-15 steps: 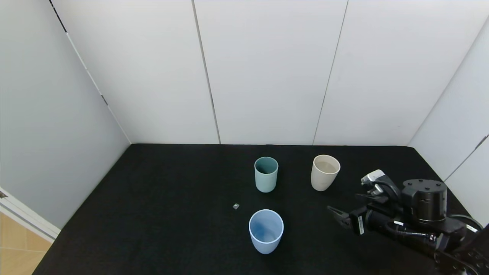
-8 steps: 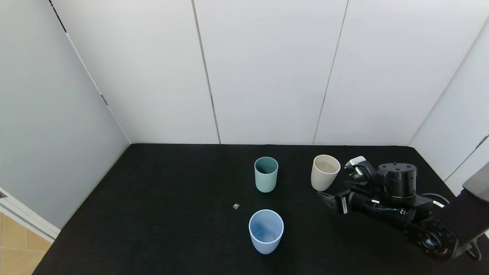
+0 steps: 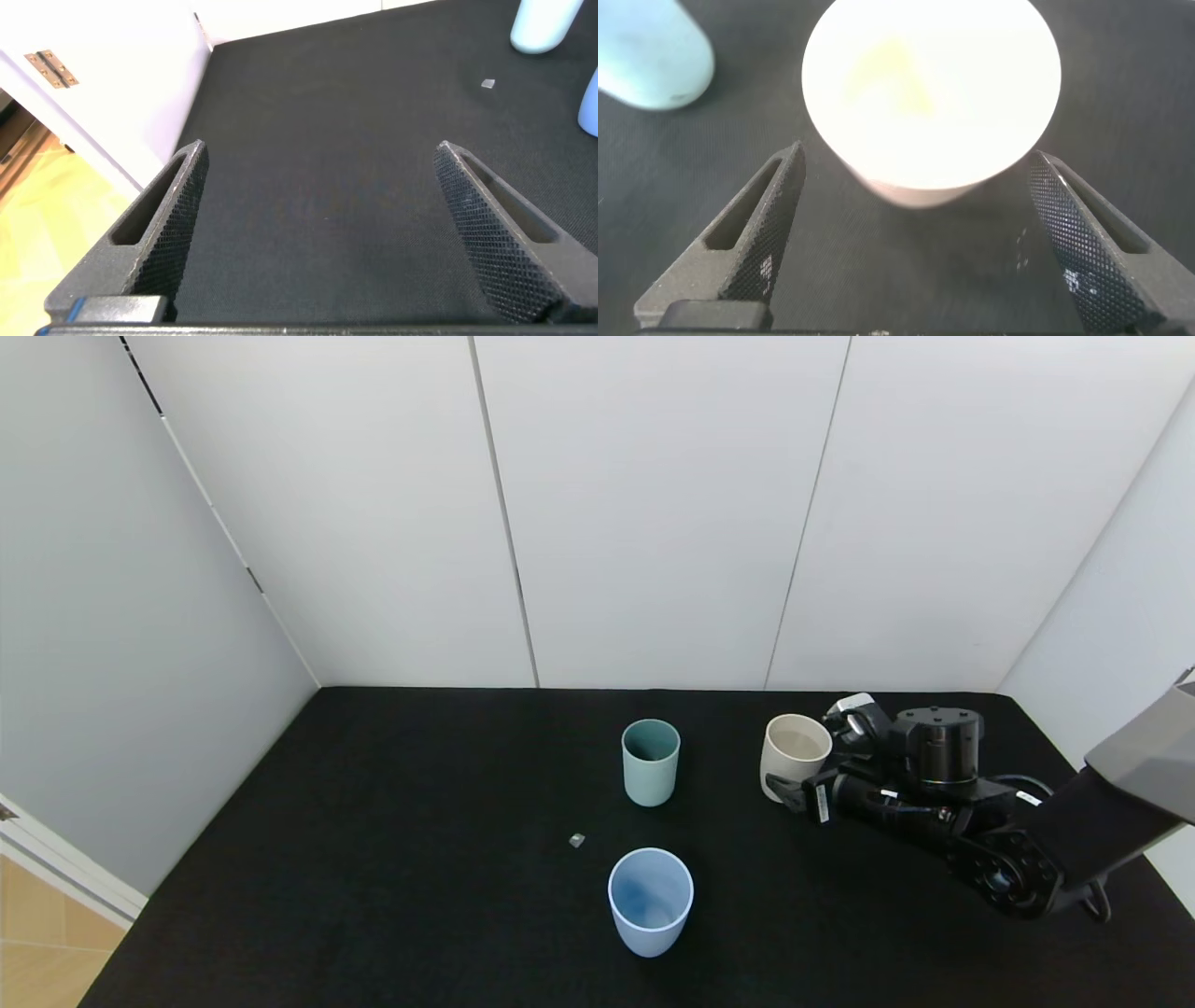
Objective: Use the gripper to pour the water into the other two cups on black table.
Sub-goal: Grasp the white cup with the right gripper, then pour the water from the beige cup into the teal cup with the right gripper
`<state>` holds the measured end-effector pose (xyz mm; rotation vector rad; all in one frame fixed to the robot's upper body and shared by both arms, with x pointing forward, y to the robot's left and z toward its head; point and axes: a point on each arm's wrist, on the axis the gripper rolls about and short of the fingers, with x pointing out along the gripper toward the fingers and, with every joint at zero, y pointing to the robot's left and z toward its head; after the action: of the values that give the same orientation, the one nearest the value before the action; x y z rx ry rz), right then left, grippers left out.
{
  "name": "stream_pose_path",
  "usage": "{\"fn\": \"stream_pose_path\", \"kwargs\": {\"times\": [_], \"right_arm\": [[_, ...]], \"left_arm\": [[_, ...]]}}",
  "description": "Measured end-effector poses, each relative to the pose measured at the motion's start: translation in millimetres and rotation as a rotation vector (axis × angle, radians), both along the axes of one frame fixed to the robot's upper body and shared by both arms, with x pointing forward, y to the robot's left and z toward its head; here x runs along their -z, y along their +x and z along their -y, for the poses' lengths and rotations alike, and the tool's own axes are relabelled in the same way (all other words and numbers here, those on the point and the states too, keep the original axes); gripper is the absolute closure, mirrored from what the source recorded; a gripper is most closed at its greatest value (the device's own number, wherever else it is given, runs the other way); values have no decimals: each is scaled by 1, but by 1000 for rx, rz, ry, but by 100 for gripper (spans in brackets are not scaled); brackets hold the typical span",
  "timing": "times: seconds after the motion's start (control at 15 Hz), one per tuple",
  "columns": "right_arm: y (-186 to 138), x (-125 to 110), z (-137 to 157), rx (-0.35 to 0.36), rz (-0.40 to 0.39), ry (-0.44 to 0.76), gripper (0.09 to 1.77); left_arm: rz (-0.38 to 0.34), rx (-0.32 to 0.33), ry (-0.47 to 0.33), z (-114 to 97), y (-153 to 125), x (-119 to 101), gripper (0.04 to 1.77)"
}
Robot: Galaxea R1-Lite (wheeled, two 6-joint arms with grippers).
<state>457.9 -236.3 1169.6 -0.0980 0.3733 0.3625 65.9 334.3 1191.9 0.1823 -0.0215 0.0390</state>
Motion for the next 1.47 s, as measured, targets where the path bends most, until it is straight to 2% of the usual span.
{"fn": "stream_pose_path", "kwargs": {"times": [0.73, 0.8, 0.93, 1.0, 1.47], "right_arm": [[20, 0, -6, 16, 22, 0, 15], [20, 0, -6, 15, 23, 1, 20], [20, 0, -7, 13, 24, 1, 51], [20, 0, -7, 19, 24, -1, 55], [16, -9, -12, 28, 3, -18, 58]], "left_arm": [[0, 0, 0, 0, 0, 0, 9], [0, 0, 0, 0, 0, 0, 9], [0, 0, 0, 0, 0, 0, 9], [0, 0, 0, 0, 0, 0, 9], [0, 0, 0, 0, 0, 0, 9]]}}
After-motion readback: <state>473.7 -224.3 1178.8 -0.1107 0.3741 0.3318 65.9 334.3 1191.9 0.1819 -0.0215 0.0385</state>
